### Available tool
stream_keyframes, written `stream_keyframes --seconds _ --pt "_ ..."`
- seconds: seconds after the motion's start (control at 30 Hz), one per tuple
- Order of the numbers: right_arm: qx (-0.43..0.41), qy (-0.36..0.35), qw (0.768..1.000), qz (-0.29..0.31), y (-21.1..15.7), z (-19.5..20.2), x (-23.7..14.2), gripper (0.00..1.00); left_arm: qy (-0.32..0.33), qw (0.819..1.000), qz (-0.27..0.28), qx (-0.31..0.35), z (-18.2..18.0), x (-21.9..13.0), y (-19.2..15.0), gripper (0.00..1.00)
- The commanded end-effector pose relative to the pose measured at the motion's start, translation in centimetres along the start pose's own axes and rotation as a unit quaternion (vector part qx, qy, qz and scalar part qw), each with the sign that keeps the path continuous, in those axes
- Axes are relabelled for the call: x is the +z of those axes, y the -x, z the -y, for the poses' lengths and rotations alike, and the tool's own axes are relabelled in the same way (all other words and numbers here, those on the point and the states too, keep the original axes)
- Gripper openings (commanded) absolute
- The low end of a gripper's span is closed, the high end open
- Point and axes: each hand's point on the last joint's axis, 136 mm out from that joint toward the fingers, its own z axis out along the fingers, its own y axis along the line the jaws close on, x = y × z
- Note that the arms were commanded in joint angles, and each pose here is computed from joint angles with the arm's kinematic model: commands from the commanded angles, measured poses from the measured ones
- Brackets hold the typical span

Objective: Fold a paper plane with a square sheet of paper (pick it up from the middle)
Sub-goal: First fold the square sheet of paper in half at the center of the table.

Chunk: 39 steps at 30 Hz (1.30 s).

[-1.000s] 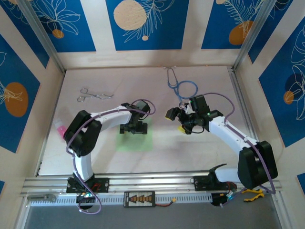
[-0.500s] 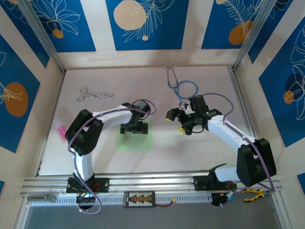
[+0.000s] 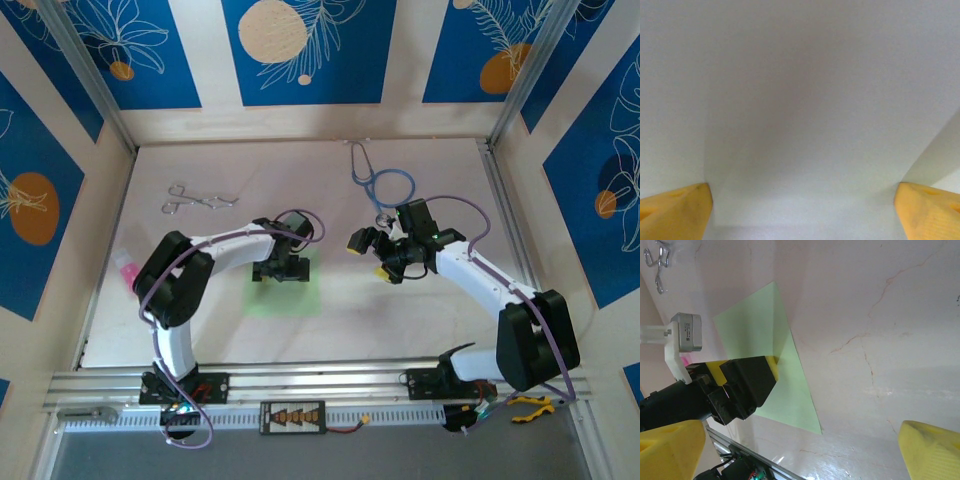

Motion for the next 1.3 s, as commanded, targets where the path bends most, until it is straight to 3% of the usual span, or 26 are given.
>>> stream_keyframes --seconds 0.0,1.0,1.27 --pt "0.001 -0.005 1.0 -0.006 -0.1 -0.2 0.1 0.99 0.027 0.998 -0.064 -0.005 -1.8 3.0 -3.4 0.93" --pt "0.007 -0.005 1.0 -0.009 0.0 -0.7 0.3 0.99 0.009 0.998 -0.06 0.001 -1.4 2.8 -3.4 0.87" --pt "0.009 -0.006 1.0 -0.003 0.1 -0.8 0.2 0.99 -0.018 0.999 -0.039 0.007 -0.4 1.9 -2.6 0.71"
